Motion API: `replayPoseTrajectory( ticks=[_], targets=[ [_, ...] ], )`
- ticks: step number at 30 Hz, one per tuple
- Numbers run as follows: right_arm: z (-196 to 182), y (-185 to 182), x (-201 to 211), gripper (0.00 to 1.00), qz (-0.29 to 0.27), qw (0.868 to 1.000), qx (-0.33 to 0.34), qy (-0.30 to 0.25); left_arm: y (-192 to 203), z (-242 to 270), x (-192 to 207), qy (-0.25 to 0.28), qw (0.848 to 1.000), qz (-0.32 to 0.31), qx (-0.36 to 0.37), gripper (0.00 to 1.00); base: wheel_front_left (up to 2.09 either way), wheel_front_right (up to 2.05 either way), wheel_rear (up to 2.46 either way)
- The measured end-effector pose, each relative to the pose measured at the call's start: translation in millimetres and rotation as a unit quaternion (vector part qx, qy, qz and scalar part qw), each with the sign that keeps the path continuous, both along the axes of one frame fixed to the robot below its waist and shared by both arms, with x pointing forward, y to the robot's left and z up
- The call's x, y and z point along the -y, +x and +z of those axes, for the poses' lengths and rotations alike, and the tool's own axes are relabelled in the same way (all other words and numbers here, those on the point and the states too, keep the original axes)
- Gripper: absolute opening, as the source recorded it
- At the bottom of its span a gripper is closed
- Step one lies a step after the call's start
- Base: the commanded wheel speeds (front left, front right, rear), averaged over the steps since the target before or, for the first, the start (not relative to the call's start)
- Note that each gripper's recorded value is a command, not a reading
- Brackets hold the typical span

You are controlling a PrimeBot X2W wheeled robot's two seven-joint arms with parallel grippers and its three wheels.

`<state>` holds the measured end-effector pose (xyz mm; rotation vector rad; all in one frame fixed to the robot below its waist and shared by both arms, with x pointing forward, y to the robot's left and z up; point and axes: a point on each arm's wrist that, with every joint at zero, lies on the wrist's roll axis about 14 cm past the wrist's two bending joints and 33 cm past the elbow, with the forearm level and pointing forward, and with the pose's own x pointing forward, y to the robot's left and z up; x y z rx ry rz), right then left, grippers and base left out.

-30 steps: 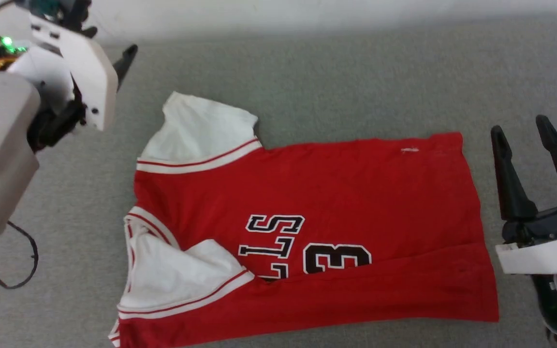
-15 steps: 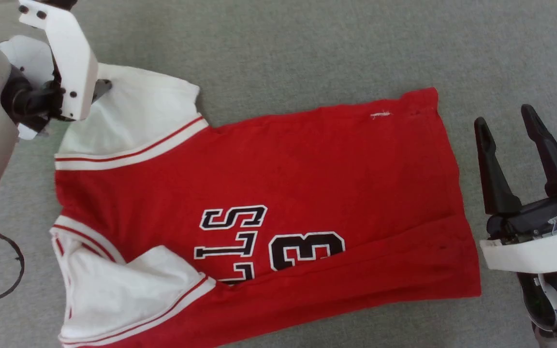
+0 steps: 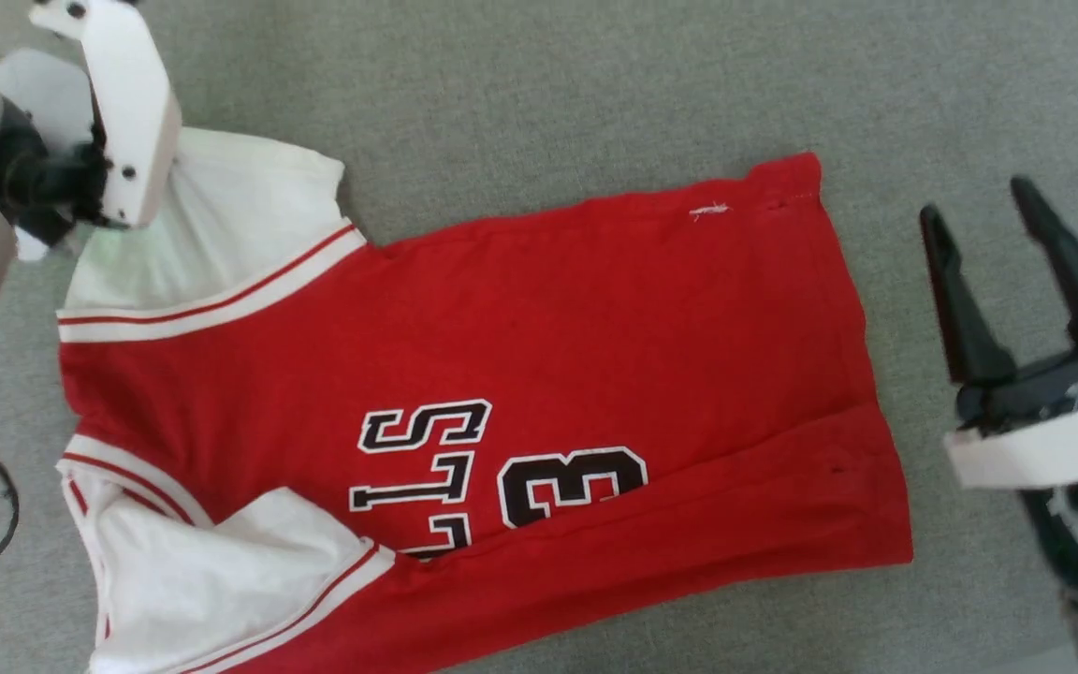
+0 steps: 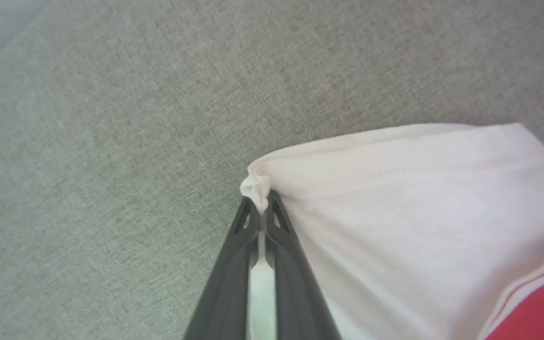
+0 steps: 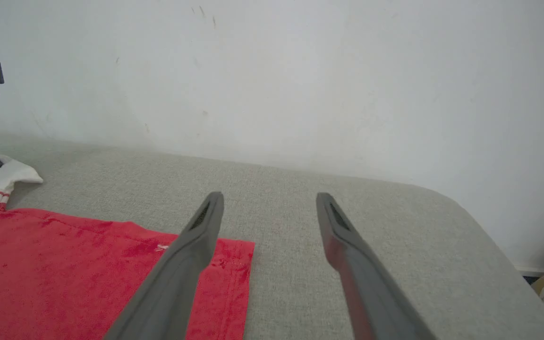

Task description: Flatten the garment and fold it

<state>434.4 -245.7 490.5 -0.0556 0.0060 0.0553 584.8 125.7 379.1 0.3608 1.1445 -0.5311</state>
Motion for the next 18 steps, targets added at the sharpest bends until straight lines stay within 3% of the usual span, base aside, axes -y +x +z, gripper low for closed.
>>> replayPoseTrajectory(
  ticks=[6, 11, 14, 18],
  targets=[
    [37, 23, 3, 1.0, 0.036, 0.998, -0.001, -0.057, -18, 20, 0, -0.007, 0.999, -0.018, 0.028, 0.0, 0.0, 0.0, 0.0],
    [33, 39, -9, 1.0, 0.089, 0.984, -0.11, -0.108, -30, 46, 9, -0.024, 0.996, -0.048, 0.067, 0.0, 0.0, 0.0, 0.0],
    [23, 47, -17, 1.0, 0.113, 0.966, -0.195, -0.13, -36, 57, 9, -0.031, 0.995, -0.054, 0.082, 0.0, 0.0, 0.0, 0.0],
    [-10, 43, -23, 1.0, 0.135, 0.917, -0.348, -0.142, -42, 67, 6, -0.036, 0.993, -0.057, 0.095, 0.0, 0.0, 0.0, 0.0]
  ],
)
